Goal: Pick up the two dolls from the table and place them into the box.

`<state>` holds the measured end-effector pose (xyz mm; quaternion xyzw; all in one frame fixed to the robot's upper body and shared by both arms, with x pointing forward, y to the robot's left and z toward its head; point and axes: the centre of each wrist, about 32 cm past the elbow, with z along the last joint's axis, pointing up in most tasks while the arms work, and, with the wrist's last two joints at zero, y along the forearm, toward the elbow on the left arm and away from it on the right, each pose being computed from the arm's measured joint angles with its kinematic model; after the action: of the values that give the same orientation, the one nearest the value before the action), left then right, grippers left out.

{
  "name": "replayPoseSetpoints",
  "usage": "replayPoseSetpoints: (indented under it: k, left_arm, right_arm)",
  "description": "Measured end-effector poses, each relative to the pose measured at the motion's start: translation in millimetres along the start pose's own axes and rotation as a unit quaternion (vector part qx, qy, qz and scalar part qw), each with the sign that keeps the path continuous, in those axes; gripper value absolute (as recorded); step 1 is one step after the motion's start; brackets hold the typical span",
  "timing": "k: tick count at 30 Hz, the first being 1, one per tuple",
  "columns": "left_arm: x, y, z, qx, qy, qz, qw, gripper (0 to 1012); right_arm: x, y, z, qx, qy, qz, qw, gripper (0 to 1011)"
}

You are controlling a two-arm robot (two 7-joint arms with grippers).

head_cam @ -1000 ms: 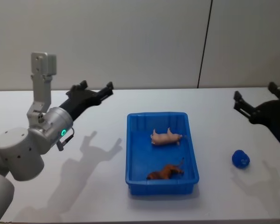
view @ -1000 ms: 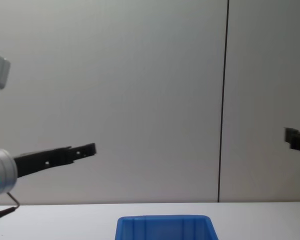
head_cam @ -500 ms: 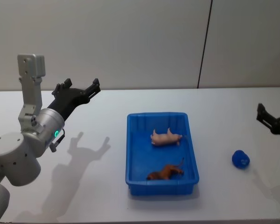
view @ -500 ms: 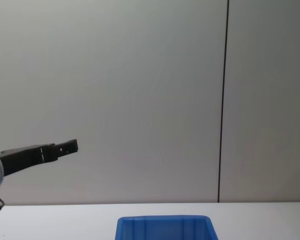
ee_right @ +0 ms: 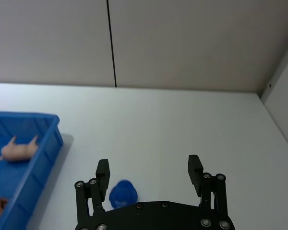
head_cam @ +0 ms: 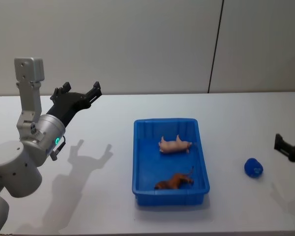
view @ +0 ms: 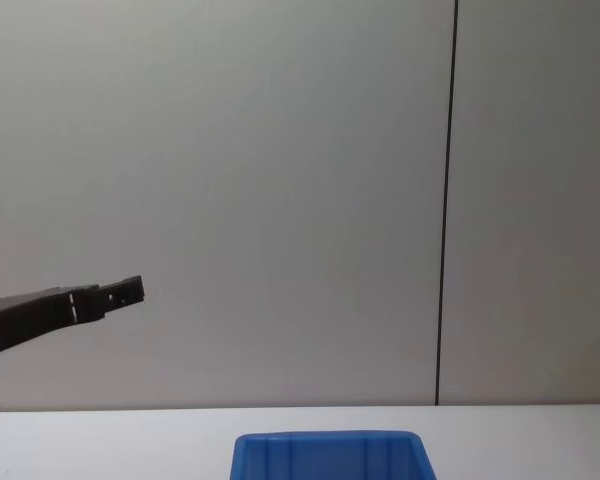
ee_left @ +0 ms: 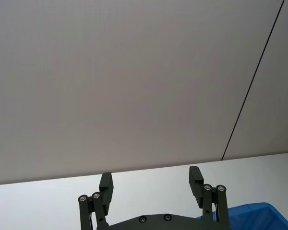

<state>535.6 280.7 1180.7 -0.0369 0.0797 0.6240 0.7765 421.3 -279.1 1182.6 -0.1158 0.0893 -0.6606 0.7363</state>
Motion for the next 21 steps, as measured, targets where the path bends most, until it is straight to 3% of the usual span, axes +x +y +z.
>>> replayPoseSetpoints:
  k: [8,13,21]
  left_arm:
    - [-0.1,0.7,-0.1,-0.001,0.000,0.003,1.0000,1001]
    - [0.0,1.0,-0.1,-0.002,-0.001,0.005,1.0000,1001]
    - [0.2,1.2,-0.2,-0.002,-0.001,0.006,1.0000,1001]
  right_arm:
    - [0.9,4.9,-10.1,-0.061,0.007,-0.008,0.9981,1001]
    - [1.3,13.3,-20.2,-0.104,0.009,-0.009,0.9945,1001]
    - [0.1,27.3,-27.7,-0.132,0.006,-0.005,0.9912,1001]
